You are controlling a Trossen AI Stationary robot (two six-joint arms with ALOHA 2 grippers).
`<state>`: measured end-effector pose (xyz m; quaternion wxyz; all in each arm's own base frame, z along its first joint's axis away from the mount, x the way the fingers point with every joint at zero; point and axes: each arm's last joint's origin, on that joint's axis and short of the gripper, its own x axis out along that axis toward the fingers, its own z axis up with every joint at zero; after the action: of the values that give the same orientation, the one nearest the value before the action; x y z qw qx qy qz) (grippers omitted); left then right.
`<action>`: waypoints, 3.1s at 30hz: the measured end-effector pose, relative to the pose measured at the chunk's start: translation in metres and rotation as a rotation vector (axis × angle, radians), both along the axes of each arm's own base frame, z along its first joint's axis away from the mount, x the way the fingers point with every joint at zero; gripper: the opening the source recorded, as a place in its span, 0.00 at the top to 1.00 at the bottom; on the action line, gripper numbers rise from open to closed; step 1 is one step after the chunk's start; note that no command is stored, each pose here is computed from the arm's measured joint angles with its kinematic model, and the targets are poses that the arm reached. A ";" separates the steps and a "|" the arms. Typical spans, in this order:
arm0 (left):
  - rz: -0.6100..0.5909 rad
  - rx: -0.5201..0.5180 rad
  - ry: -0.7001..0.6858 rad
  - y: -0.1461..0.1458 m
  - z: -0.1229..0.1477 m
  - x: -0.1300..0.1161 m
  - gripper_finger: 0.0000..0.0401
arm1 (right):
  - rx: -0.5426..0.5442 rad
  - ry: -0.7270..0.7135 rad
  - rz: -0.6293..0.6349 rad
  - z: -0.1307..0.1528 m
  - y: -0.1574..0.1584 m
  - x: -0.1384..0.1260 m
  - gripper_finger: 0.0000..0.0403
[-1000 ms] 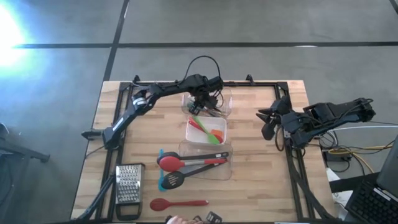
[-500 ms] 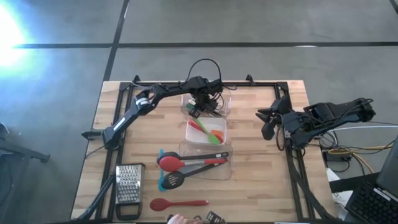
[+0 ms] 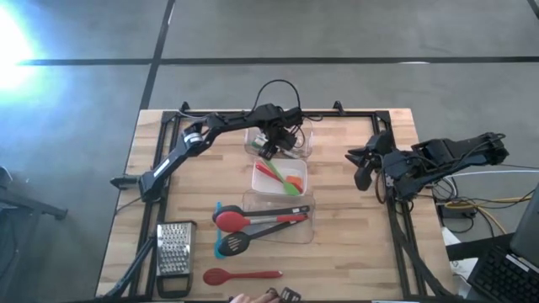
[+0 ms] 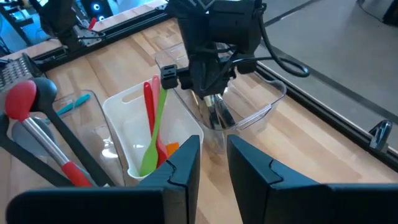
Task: Pick & Place Kitchen Items
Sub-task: Put the yellow knife into the top transparent bin, then adjust the bottom transparent bin
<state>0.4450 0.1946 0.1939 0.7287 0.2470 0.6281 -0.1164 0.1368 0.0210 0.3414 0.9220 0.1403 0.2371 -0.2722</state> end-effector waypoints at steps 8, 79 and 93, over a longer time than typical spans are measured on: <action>0.140 0.243 -0.037 -0.017 0.059 -0.012 0.46 | 0.001 0.009 0.020 0.000 0.000 0.000 0.79; -0.055 -0.384 -0.387 -0.389 0.141 -0.248 0.63 | 0.022 0.079 -0.012 -0.022 0.013 0.043 0.84; -0.179 -0.264 -0.232 -0.429 0.085 -0.226 0.66 | 0.022 0.076 -0.012 -0.021 0.013 0.042 0.86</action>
<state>0.2189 -0.2344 0.2789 0.8090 0.2157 0.4947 -0.2330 0.1790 0.0338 0.3200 0.9092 0.1412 0.2739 -0.2801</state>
